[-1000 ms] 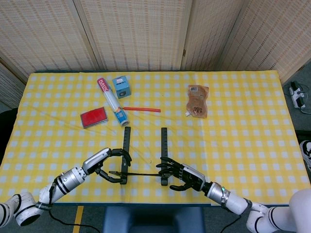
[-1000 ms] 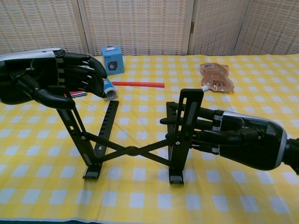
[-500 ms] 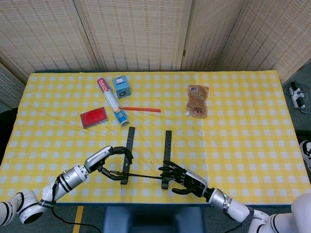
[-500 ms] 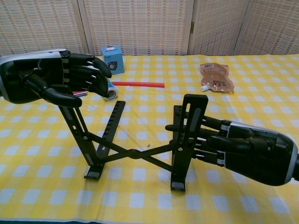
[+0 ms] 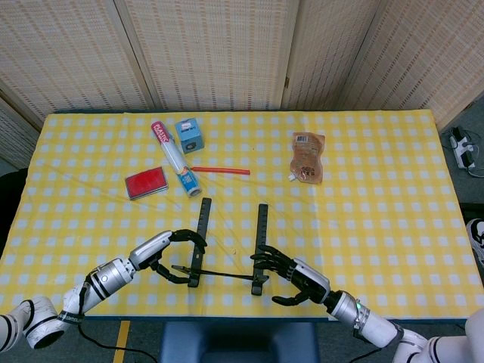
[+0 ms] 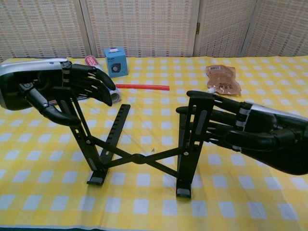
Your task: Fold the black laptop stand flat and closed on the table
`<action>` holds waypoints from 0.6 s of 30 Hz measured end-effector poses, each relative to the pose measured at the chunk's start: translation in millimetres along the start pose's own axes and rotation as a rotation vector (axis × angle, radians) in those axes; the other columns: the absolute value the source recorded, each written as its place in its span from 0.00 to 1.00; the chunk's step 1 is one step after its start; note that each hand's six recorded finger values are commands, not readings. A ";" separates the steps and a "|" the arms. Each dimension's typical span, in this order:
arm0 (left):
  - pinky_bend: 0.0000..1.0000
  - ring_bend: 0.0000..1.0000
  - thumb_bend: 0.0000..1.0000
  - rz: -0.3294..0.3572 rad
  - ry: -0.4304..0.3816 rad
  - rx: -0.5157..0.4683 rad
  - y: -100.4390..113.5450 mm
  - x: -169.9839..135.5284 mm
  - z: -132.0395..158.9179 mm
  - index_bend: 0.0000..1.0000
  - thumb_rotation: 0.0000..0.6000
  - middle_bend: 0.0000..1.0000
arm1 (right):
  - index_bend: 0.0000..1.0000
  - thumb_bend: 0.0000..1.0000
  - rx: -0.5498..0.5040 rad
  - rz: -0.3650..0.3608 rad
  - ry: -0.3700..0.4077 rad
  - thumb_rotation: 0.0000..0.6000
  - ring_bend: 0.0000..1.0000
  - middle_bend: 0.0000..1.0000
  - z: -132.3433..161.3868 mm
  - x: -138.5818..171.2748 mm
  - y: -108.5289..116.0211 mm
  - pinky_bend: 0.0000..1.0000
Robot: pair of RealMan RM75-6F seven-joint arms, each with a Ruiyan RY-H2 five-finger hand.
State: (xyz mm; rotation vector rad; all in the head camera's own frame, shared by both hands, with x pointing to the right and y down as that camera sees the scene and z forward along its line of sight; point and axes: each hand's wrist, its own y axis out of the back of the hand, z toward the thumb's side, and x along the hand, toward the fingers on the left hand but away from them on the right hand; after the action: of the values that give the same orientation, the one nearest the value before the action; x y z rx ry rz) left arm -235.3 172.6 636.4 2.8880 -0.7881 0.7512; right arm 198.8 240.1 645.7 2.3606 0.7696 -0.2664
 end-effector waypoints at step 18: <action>0.15 0.27 0.16 0.008 0.127 0.266 -30.1 3.8 -30.8 0.35 1.00 0.38 | 0.02 0.29 0.138 -0.039 0.108 1.00 0.15 0.13 62.5 13.8 6.4 0.09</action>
State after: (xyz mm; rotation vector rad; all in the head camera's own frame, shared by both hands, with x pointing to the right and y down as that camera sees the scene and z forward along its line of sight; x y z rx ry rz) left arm -231.2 202.3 667.4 3.0251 -0.7374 1.1067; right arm 214.0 203.2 595.3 2.5086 0.8739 -0.2156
